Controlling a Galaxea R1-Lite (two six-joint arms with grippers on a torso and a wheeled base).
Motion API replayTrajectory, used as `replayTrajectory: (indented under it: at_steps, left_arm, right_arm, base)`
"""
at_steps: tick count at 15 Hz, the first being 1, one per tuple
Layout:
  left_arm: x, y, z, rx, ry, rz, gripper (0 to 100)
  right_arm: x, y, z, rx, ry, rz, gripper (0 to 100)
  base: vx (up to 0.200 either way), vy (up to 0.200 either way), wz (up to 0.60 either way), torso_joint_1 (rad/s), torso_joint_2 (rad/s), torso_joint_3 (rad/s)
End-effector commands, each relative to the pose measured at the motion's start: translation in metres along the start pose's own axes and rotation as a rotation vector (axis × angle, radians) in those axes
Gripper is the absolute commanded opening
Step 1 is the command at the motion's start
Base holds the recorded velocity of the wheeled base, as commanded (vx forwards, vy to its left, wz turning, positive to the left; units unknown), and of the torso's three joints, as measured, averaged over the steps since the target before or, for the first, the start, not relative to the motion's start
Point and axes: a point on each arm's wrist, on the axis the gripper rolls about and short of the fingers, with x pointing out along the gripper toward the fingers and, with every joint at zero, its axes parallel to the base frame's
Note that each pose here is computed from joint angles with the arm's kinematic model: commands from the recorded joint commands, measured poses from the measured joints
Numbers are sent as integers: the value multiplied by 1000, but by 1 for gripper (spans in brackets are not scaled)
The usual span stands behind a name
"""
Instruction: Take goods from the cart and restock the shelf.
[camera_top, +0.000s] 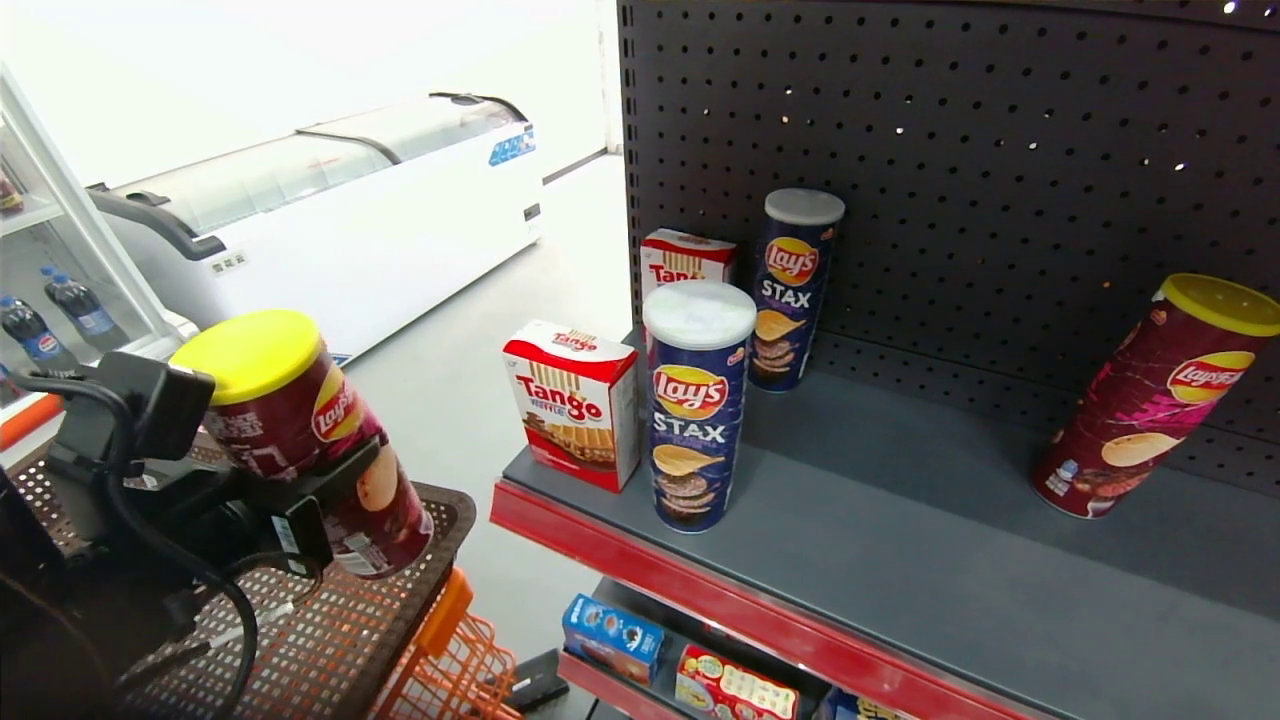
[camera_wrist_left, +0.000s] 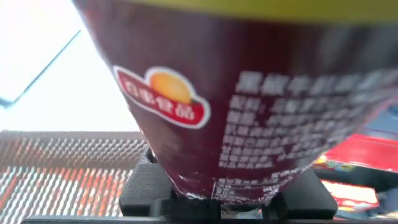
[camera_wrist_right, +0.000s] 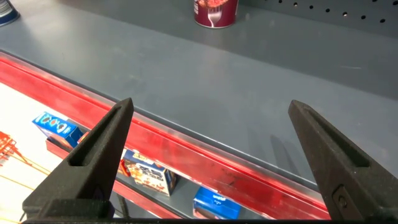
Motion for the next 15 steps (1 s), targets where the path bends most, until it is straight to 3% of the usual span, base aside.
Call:
replayTrajectory:
  at_steps: [1, 6, 8, 10, 14, 15]
  left_arm:
    - [-10, -9, 6, 5, -41, -58, 0]
    - [-12, -19, 20, 15, -114, -365, 0]
    - [-12, -21, 21, 16, -121, -391, 0]
    - [-16, -32, 18, 25, -113, -451, 0]
    - [-18, -36, 13, 23, -94, -481, 0]
    - [-18, -39, 12, 22, -69, -504, 0]
  right_arm:
    - [0, 0, 0, -1, 0, 0, 100]
    - [0, 0, 0, -1, 0, 0, 100]
    - [0, 0, 0, -1, 0, 0, 100]
    - [0, 0, 0, -1, 0, 0, 100]
    - [0, 0, 0, -1, 0, 0, 100]
    - [0, 0, 0, -1, 0, 0, 100]
  base:
    - [0, 0, 0, 0, 0, 0]
    - [0, 0, 0, 0, 0, 0]
    - [0, 0, 0, 0, 0, 0]
    - [0, 0, 0, 0, 0, 0]
    - [0, 0, 0, 0, 0, 0]
    - [0, 0, 0, 0, 0, 0]
